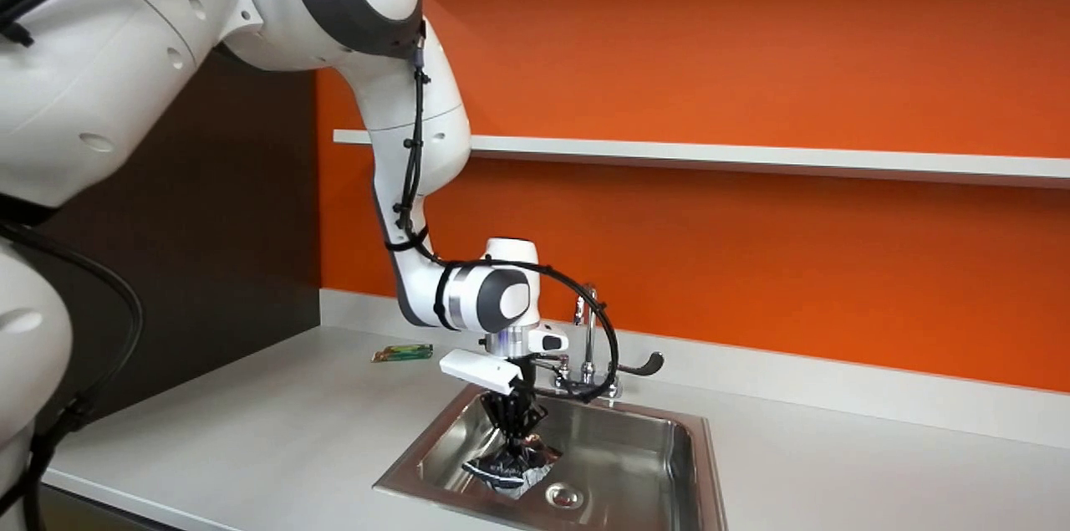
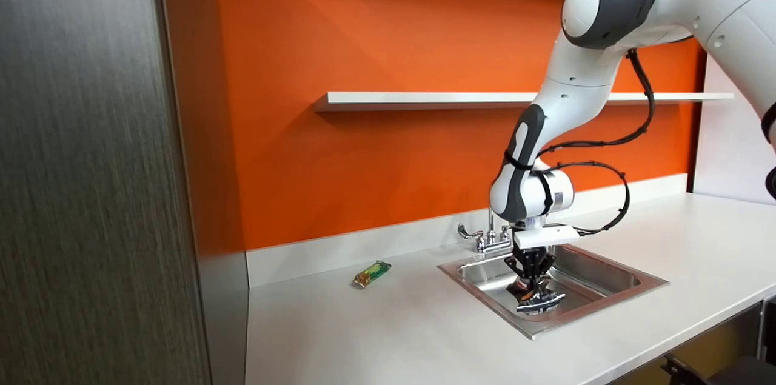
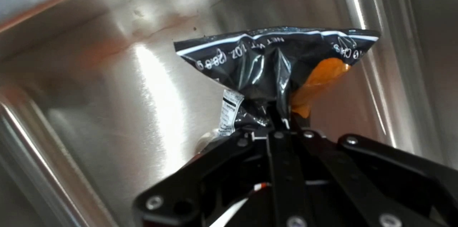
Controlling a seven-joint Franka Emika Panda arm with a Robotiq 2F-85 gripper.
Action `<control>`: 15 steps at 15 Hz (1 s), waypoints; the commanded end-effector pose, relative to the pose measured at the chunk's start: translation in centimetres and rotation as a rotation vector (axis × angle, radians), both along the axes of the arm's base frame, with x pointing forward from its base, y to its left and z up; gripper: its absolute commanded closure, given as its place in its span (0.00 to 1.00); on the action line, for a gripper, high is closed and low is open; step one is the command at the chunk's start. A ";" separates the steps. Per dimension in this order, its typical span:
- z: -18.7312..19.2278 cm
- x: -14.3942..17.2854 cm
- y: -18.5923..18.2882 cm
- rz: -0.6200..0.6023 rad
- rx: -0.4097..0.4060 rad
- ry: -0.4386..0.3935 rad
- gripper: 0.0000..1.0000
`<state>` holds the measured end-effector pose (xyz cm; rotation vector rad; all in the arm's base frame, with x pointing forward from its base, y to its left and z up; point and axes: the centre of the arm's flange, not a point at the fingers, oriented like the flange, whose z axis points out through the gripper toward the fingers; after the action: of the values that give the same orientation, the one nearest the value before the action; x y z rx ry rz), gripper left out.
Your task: Put the chip packet inside the sink
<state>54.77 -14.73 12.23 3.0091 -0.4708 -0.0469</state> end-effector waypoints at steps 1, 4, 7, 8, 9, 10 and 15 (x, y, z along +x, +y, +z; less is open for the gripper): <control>-2.0 0.2 -0.9 0.007 0.030 -0.012 1.00; -3.0 0.0 -1.2 0.001 0.031 -0.006 1.00; -3.5 -0.2 -1.3 -0.002 0.030 -0.002 1.00; -3.6 -0.3 -1.2 0.000 0.031 0.000 1.00; -3.7 -0.3 -1.2 0.003 0.028 0.000 1.00; -3.7 -0.4 -1.1 0.001 0.029 0.002 1.00; -3.4 -0.6 -0.8 -0.004 0.026 0.006 0.65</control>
<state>54.00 -15.45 8.42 3.0127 -0.4851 -0.0793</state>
